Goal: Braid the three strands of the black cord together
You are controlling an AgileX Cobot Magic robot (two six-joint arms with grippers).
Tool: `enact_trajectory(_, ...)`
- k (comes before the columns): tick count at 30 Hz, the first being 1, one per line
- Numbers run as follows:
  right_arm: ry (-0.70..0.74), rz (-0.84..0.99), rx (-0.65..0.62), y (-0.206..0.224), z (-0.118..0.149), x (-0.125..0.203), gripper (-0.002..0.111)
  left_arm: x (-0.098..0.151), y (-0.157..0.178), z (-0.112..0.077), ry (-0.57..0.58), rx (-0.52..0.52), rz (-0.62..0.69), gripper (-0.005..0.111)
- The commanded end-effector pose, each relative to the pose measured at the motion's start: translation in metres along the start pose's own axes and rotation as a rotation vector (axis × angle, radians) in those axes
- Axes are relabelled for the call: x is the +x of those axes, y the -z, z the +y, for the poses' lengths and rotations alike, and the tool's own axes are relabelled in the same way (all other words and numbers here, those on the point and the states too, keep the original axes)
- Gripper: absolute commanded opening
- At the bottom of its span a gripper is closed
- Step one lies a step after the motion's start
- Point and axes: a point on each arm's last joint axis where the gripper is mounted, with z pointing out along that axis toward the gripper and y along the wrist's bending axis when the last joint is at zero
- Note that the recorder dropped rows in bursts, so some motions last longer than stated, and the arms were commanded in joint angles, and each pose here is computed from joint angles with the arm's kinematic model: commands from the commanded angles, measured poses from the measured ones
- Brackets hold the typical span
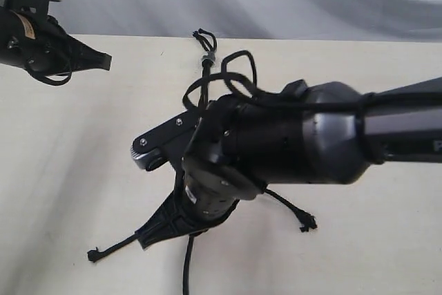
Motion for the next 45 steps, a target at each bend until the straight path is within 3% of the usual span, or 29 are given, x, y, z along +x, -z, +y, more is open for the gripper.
enact_trajectory(1,-0.026,0.011,-0.008,-0.005,0.013,0.004,0.028,-0.001,0.002,0.000,0.007,0.003,-0.020,0.001)
enact_trajectory(7,-0.006,0.037,-0.007,-0.016,0.023,0.010,0.052,-0.001,0.002,0.001,0.007,0.001,-0.014,0.001)
enact_trajectory(10,-0.024,0.055,-0.019,-0.020,0.026,0.013,0.056,-0.001,0.002,0.001,0.007,0.001,-0.014,0.001)
enact_trajectory(13,-0.027,0.078,-0.026,-0.024,0.028,0.015,0.053,-0.001,0.002,0.001,0.007,0.001,-0.014,0.001)
enact_trajectory(16,-0.016,0.103,-0.011,-0.028,0.027,0.018,0.041,-0.001,0.002,0.001,0.007,0.001,-0.014,0.001)
enact_trajectory(21,0.054,0.116,0.005,-0.021,0.024,0.018,0.000,0.000,0.002,0.001,0.007,0.001,-0.013,0.001)
enact_trajectory(24,0.106,0.069,0.018,-0.008,0.020,0.012,0.000,0.000,0.002,0.001,0.009,0.001,-0.010,0.001)
enact_trajectory(29,0.252,-0.053,0.153,0.020,0.003,0.000,0.000,0.000,0.002,0.001,0.009,-0.001,-0.005,0.001)
enact_trajectory(32,0.171,-0.061,0.170,0.026,-0.002,-0.001,0.000,0.000,0.002,0.001,0.012,0.000,-0.005,0.001)
enact_trajectory(37,-0.008,0.032,0.058,0.018,0.008,0.008,0.000,-0.001,0.003,0.000,0.017,0.002,-0.014,0.001)
enact_trajectory(45,-0.016,0.089,0.068,-0.001,0.025,0.019,0.000,0.000,0.003,0.001,0.021,0.001,-0.005,0.001)
